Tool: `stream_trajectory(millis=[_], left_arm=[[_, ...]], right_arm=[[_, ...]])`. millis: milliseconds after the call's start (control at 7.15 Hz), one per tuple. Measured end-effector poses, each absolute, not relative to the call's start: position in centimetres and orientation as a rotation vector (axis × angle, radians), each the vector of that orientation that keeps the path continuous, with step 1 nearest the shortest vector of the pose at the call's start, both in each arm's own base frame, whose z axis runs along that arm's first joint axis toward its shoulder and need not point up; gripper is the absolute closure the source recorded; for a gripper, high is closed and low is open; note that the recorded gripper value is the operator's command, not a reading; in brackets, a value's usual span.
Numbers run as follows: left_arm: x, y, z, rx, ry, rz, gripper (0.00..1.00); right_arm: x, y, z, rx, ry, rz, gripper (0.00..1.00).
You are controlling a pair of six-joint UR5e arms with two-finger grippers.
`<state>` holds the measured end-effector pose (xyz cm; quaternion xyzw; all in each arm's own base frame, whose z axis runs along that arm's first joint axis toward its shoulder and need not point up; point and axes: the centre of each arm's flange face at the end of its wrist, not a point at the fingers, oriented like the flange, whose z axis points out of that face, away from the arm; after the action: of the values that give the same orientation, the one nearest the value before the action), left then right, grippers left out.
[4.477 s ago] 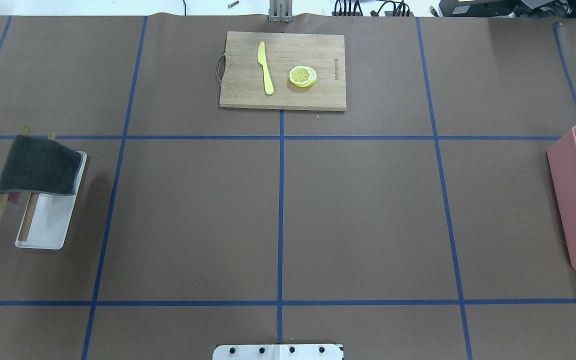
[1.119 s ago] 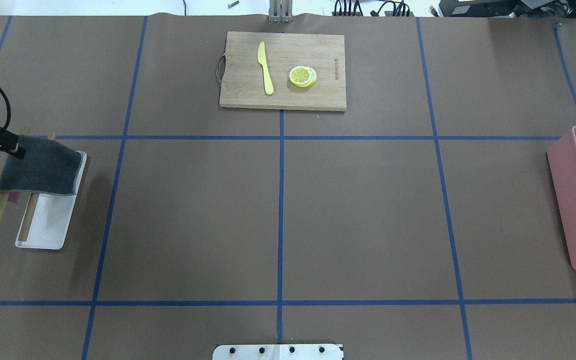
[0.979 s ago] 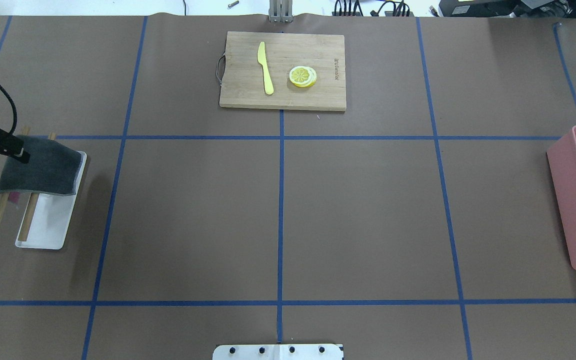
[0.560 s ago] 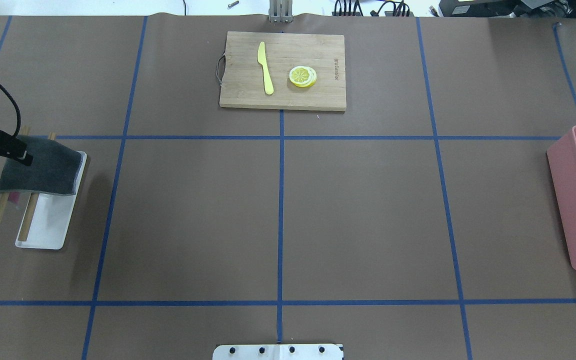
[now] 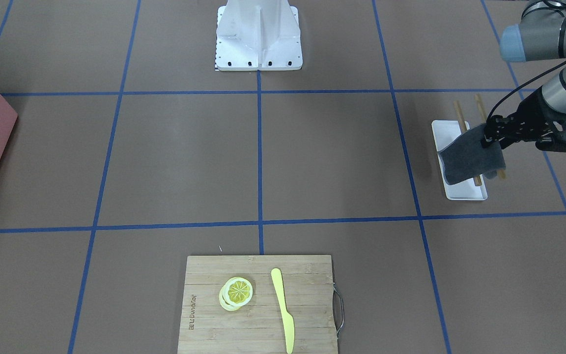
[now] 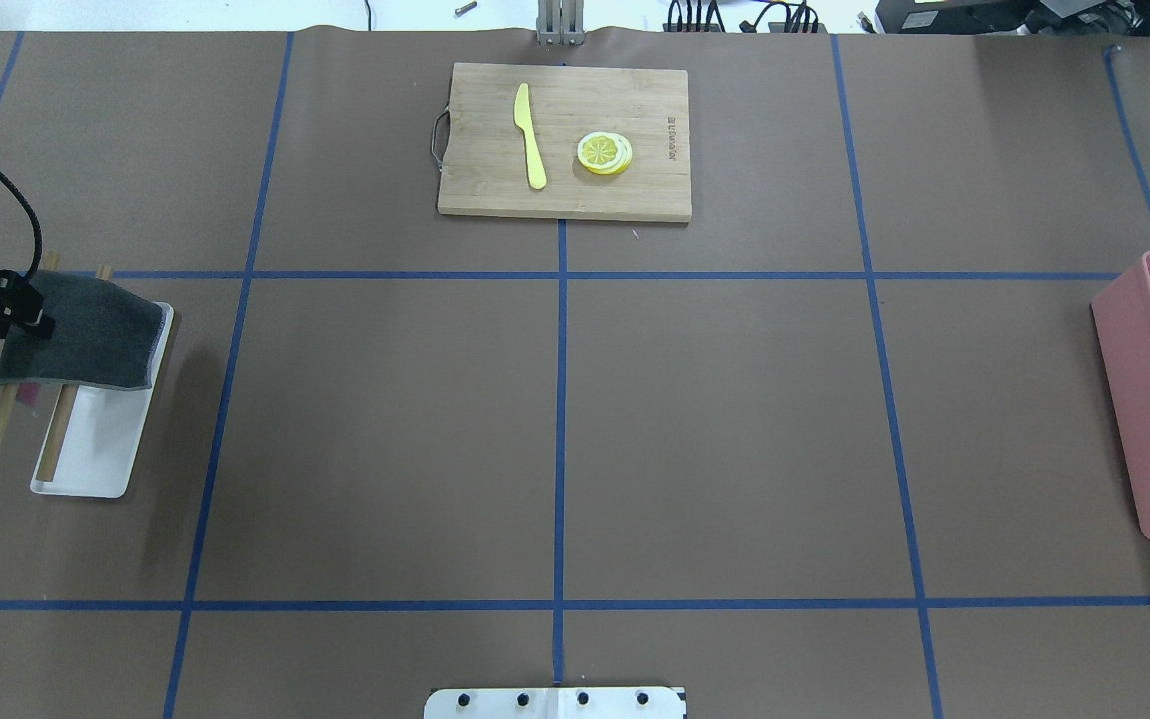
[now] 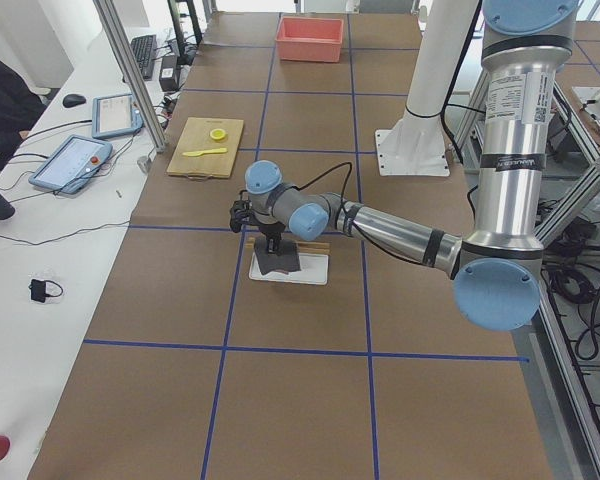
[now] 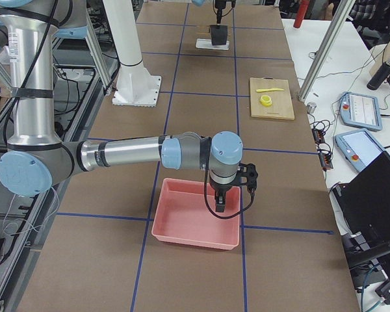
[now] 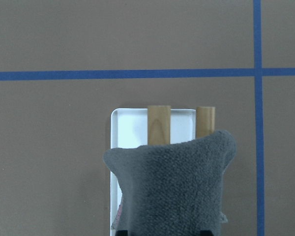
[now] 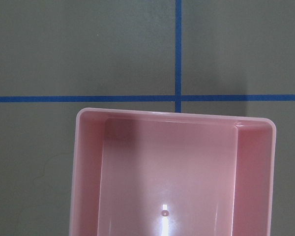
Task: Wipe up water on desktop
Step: 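Lower the left gripper onto the grey cloth on the white tray and grasp it, then lift the grey cloth with the left gripper toward the table center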
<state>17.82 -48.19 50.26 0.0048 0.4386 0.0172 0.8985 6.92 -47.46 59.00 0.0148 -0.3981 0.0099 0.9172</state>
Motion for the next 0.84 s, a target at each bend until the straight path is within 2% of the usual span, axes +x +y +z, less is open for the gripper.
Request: stream_trajectory(millis=[839], left_arm=[[15.0, -48.9, 50.1, 0.029, 0.913, -0.015, 1.0]], right_arm=[[7.0, -47.7, 58.7, 0.034, -0.82, 0.02, 0.0]])
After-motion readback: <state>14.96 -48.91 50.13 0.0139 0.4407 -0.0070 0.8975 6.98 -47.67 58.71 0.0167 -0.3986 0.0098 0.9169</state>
